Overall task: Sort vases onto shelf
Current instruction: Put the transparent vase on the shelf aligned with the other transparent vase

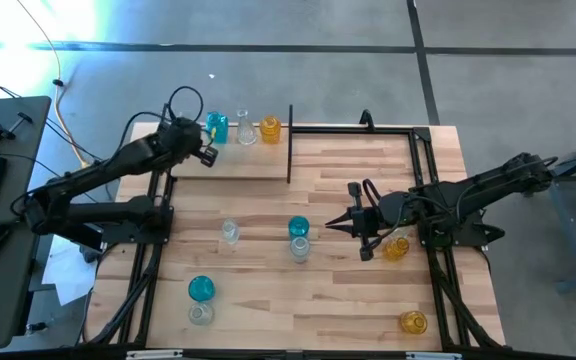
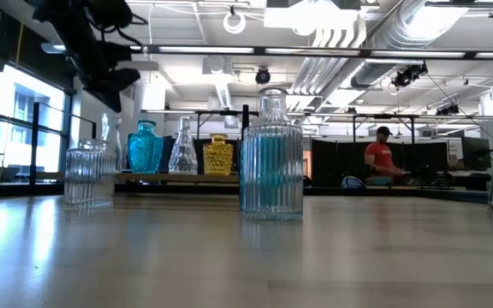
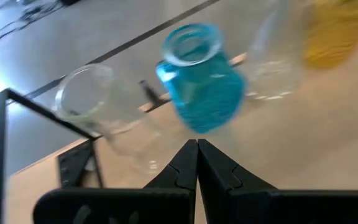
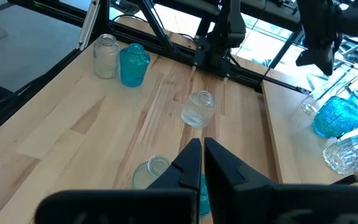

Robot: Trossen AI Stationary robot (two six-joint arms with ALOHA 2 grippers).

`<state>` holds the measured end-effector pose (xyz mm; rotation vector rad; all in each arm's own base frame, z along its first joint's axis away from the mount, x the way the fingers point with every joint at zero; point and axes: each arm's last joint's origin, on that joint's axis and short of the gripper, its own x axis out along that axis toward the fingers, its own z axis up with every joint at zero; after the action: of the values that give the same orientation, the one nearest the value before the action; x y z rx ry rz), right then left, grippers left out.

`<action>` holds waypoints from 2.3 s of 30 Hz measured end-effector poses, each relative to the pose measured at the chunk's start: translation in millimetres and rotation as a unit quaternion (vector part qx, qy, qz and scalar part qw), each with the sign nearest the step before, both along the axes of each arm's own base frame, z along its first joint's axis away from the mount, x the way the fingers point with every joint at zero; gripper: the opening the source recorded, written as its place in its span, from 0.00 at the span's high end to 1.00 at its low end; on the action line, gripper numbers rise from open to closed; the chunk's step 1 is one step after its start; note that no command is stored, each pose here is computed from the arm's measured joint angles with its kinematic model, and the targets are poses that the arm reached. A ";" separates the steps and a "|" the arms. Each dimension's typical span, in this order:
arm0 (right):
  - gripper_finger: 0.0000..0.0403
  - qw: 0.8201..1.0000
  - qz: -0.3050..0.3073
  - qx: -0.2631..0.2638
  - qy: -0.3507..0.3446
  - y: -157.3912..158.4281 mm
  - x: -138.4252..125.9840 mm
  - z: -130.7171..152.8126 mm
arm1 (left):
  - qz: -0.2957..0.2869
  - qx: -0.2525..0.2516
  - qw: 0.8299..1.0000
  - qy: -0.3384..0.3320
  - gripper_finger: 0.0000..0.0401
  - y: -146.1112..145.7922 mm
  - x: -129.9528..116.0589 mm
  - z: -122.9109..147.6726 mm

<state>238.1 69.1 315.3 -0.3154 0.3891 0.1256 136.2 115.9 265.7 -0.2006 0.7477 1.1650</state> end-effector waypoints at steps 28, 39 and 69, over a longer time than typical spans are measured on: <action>0.87 0.990 -0.045 0.130 -0.010 18.9 -0.9 -65.5 | -0.390 0.121 0.851 -0.332 1.00 -123.1 45.4 -43.8; 0.41 0.979 -0.113 0.170 -0.016 41.1 38.1 -115.8 | -0.442 0.092 0.827 -0.334 1.00 -127.3 45.1 -49.0; 0.48 0.964 -0.146 0.218 -0.030 32.5 71.6 -164.0 | -0.460 0.089 0.818 -0.333 0.89 -134.3 44.5 -48.9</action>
<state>309.7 101.6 151.3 0.1751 0.3330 -0.0888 180.8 -18.4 216.8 -0.0547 0.0426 0.1728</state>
